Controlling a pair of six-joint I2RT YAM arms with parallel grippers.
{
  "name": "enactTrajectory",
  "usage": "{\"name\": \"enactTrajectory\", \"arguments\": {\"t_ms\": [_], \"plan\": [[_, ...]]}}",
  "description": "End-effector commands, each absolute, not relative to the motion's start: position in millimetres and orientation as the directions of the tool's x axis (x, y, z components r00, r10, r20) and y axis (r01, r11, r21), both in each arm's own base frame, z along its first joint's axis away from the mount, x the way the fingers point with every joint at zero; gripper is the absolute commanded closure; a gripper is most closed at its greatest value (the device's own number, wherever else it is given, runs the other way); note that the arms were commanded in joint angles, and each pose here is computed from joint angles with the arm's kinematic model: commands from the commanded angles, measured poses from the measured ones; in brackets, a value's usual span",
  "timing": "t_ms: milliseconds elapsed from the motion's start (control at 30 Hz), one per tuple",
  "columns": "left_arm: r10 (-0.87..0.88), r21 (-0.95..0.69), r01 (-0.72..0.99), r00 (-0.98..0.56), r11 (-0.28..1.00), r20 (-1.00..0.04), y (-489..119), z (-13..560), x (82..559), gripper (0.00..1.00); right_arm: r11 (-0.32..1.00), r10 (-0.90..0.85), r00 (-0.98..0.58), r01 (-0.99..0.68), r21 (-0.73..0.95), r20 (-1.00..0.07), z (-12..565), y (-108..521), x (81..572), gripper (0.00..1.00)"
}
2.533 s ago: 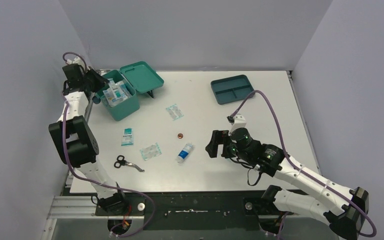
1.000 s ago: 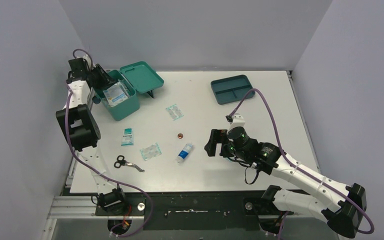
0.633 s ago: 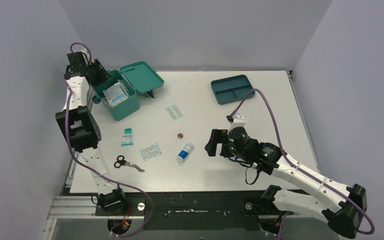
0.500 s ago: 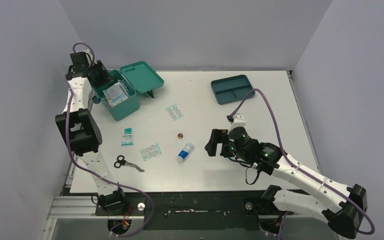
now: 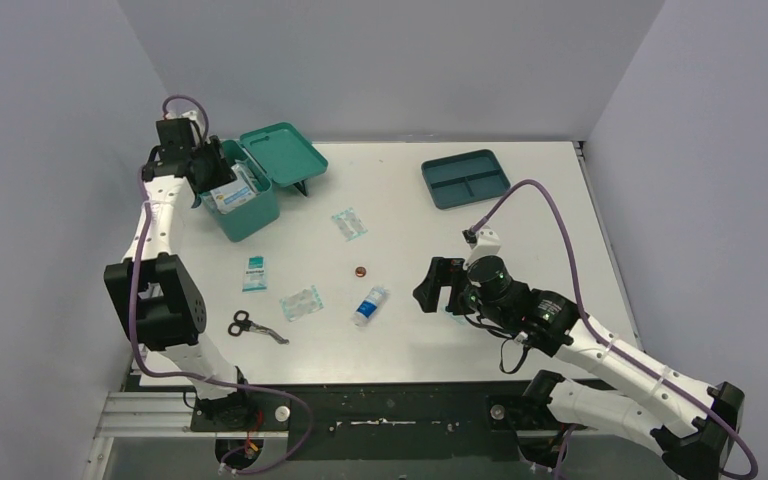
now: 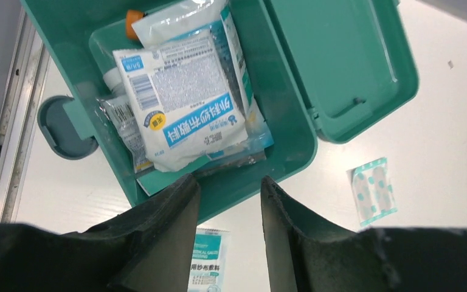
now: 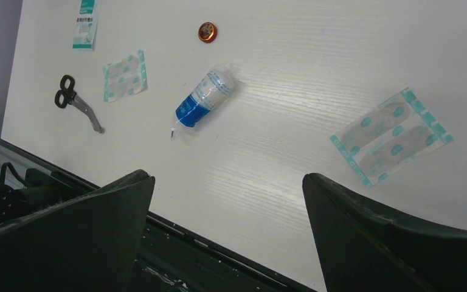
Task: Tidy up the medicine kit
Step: Place the medical item at the medicine box, then adjust the medical item in the medicine box.
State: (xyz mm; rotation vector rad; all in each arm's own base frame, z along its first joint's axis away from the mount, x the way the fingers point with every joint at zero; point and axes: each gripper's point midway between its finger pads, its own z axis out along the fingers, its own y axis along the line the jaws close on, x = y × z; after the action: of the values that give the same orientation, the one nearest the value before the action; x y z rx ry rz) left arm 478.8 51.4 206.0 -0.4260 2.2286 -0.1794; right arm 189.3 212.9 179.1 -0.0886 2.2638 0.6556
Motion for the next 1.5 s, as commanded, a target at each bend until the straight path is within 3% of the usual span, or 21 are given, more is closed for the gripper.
{"name": "enactTrajectory", "arguments": {"t_ms": [0, 200, 567, 1133, 1400, 1467], "plan": [[-0.270, -0.173, -0.218, -0.586, 0.961, -0.764, 52, 210, 474, 0.60, 0.863, 0.149, -0.684, -0.263, 0.432, -0.714, 186, 214, 193, 0.00], [-0.296, -0.183, -0.250, -0.561, 0.951, -0.773, 60, 207, 507, 0.66, 0.864, 0.143, -0.687, -0.264, 0.428, -0.713, 184, 213, 191, 0.00], [-0.362, -0.263, -0.252, -0.563, 0.931, -0.743, 65, 178, 566, 0.67, 0.878, 0.153, -0.683, -0.238, 0.416, -0.714, 185, 215, 200, 0.00], [-0.384, -0.315, -0.221, -0.566, 0.923, -0.730, 65, 143, 589, 0.68, 0.892, 0.124, -0.691, -0.236, 0.385, -0.713, 180, 225, 210, 0.00], [-0.387, -0.311, -0.230, -0.563, 0.922, -0.730, 72, 136, 594, 0.74, 0.896, 0.127, -0.686, -0.231, 0.380, -0.716, 181, 224, 212, 0.00], [-0.390, -0.322, -0.221, -0.563, 0.921, -0.729, 69, 136, 595, 0.81, 0.896, 0.130, -0.685, -0.229, 0.381, -0.717, 181, 224, 212, 0.00]]}}
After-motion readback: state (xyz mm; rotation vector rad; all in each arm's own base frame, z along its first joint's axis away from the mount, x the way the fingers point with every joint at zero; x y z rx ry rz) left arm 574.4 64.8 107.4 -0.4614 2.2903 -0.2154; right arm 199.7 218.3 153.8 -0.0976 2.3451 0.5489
